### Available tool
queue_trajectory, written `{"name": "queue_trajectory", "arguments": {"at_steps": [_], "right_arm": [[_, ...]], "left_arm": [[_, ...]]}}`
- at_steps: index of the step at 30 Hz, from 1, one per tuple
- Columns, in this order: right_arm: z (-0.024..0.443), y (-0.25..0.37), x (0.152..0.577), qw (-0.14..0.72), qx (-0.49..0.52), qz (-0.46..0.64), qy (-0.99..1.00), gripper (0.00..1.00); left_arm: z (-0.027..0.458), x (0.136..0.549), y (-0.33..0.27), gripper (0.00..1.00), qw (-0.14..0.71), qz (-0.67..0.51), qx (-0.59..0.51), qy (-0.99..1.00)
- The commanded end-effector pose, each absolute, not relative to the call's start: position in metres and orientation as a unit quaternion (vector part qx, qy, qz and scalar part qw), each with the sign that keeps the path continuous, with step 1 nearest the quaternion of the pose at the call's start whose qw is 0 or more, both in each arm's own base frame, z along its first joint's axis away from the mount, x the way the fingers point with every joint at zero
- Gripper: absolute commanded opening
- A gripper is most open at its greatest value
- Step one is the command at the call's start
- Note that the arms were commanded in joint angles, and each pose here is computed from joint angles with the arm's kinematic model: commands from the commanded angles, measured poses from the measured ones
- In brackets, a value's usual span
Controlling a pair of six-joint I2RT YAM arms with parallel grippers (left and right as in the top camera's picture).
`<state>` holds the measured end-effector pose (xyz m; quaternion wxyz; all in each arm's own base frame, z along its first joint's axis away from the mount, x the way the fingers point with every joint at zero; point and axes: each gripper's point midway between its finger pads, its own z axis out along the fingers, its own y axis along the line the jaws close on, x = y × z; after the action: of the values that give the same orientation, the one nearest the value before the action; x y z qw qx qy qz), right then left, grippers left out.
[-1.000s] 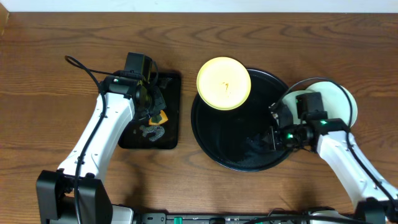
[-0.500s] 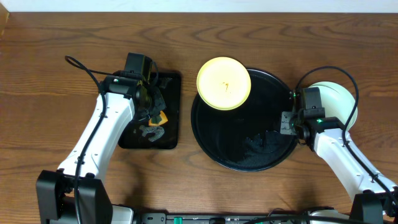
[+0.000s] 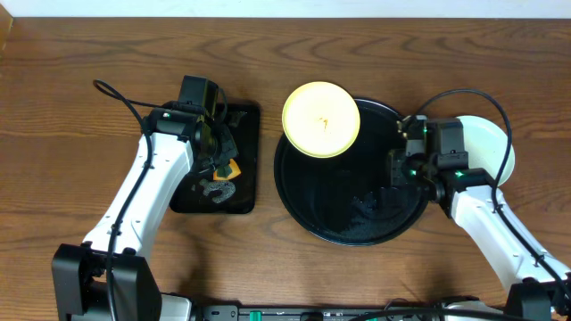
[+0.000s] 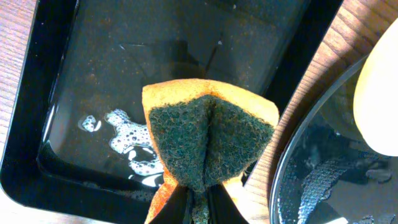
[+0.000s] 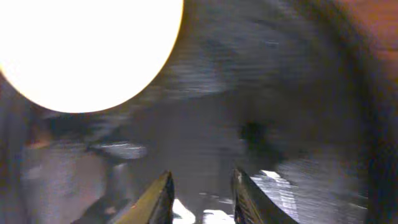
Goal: Clean dirty plates on tray and stack at the side
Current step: 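Release the plate and reach the right gripper to the yellow plate rim, then grip and tilt the yellow plate with the right gripper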
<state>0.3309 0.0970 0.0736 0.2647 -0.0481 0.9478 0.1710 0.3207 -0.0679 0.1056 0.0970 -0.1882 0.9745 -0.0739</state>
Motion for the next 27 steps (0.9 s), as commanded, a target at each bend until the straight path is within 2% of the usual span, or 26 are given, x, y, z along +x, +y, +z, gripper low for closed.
{"name": "queue_trajectory", "arguments": {"at_steps": [1,8,13,19,27], "right_arm": [[0.110,0.130,0.333,0.277,-0.097,0.237,0.926,0.33],[0.157,0.124,0.362,0.269,-0.091,0.201,0.937,0.38],[0.164,0.133,0.399,0.272,-0.114,0.204,0.933,0.40],[0.122,0.136,0.437,0.272,-0.118,0.202,0.933,0.48],[0.051,0.142,0.452,0.224,-0.092,0.220,0.945,0.47]], "left_arm": [[0.108,0.319,-0.064,0.08,0.102,-0.068,-0.183,0.975],[0.108,0.320,-0.064,0.08,0.104,-0.068,-0.183,0.975],[0.108,0.320,-0.064,0.08,0.104,-0.068,-0.183,0.975],[0.108,0.320,-0.064,0.08,0.104,-0.069,-0.183,0.975],[0.108,0.320,-0.064,0.08,0.104,-0.068,-0.183,0.975]]}}
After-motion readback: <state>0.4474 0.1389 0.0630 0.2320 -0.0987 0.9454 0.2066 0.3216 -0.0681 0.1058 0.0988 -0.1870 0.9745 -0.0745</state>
